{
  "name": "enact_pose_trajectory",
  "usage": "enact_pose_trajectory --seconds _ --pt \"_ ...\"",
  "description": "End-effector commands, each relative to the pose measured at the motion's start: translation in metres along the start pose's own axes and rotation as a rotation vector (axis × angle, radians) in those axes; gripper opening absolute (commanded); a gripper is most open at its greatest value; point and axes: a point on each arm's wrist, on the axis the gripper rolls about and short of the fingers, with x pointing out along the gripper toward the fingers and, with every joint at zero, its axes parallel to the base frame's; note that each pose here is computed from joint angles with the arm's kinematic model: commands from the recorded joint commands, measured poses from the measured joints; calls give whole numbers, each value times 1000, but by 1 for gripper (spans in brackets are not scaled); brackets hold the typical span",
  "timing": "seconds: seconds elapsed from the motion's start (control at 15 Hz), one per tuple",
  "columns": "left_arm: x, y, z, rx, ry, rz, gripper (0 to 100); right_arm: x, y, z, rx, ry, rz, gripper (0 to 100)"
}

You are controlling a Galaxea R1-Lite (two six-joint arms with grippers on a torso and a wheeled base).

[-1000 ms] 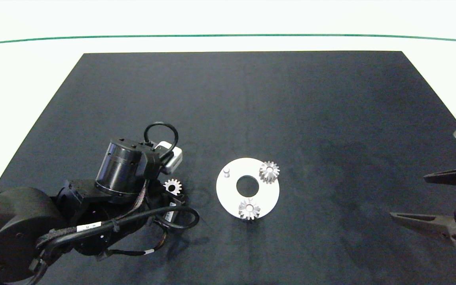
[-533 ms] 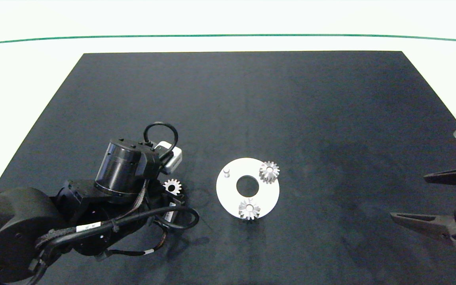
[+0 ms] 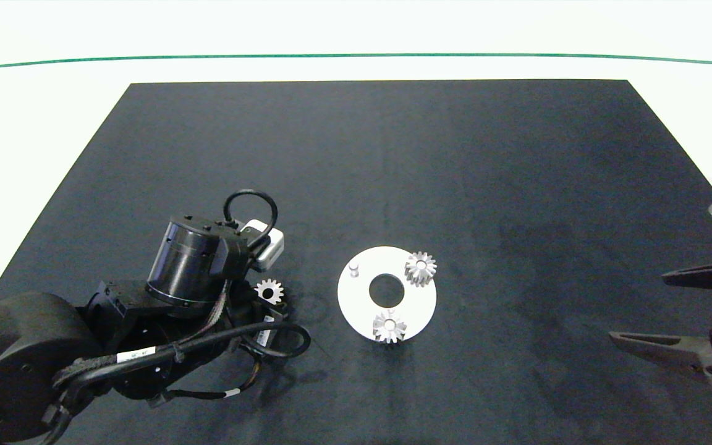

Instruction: Install three planetary gears onto the carrier pins

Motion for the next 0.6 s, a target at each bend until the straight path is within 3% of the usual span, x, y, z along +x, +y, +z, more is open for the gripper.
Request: enact_pose_trajectory --seconds 0.07,0.27,0.6 --pt "-4 -5 2 10 -16 -16 0 -1 0 0 -5 -2 0 100" --pt "-7 -10 13 10 -50 -31 0 -2 0 0 -5 -6 0 100" --pt "-8 -8 13 -10 -50 -26 0 -3 0 0 -5 -9 1 100"
